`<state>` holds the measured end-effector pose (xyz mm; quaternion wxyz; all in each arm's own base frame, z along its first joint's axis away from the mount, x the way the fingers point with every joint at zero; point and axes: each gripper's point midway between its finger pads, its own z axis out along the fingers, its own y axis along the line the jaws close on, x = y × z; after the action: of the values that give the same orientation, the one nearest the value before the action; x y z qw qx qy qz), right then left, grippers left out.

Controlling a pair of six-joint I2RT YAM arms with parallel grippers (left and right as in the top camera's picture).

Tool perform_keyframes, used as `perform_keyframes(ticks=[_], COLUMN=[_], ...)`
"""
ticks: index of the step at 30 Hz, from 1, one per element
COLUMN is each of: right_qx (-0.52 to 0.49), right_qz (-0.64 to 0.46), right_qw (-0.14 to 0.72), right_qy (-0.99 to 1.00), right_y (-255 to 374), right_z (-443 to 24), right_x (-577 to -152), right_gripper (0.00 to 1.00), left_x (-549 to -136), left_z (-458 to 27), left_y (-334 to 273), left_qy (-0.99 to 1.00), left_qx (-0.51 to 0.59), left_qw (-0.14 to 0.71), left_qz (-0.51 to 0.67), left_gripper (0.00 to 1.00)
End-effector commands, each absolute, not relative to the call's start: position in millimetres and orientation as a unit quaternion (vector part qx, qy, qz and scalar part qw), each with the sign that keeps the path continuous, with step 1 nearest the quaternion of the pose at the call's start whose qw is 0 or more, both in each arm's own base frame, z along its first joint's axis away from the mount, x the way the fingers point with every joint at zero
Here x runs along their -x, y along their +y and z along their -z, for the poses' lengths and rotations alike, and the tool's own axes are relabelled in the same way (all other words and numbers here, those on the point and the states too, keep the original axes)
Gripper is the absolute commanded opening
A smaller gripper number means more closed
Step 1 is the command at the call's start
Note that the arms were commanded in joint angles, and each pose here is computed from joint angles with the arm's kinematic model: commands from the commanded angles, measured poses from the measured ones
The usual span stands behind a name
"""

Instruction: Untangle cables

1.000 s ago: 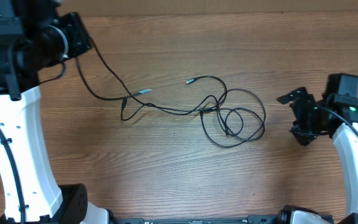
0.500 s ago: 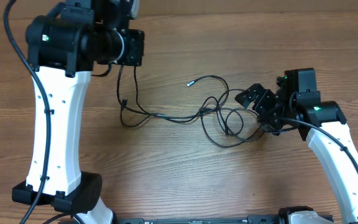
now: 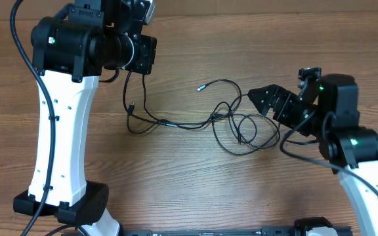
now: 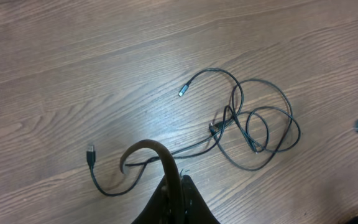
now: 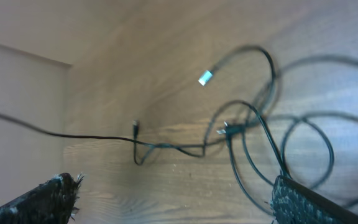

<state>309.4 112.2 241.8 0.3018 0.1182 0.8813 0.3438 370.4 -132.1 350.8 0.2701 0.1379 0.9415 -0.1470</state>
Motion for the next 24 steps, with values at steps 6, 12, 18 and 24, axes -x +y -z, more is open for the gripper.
perform_keyframes(ticks=[6,12,18,24], right_qx=[-0.085,-0.085,-0.092,-0.094], right_qz=[-0.342,-0.342,-0.34,-0.327], right_qw=[0.333,0.332,0.318,0.277], right_qy=[0.875,0.875,0.88,0.898], right_y=[113,113,113,112], right_z=[-258,-257,-252,-235], right_x=[-305,-305,-301,-285], right_gripper=[0.97,0.96,0.96,0.96], left_x=[-364,-361,-344,-328], left_z=[-350,-349,-351,-351], left_y=[-131,-132,-138,-144], left_qy=[0.942,0.941,0.941,0.94], left_qx=[-0.15,-0.167,-0.176,-0.19], left_qw=[0.263,0.258,0.239,0.222], left_qz=[0.142,0.143,0.164,0.173], left_gripper=[0.04,0.04,0.04,0.05])
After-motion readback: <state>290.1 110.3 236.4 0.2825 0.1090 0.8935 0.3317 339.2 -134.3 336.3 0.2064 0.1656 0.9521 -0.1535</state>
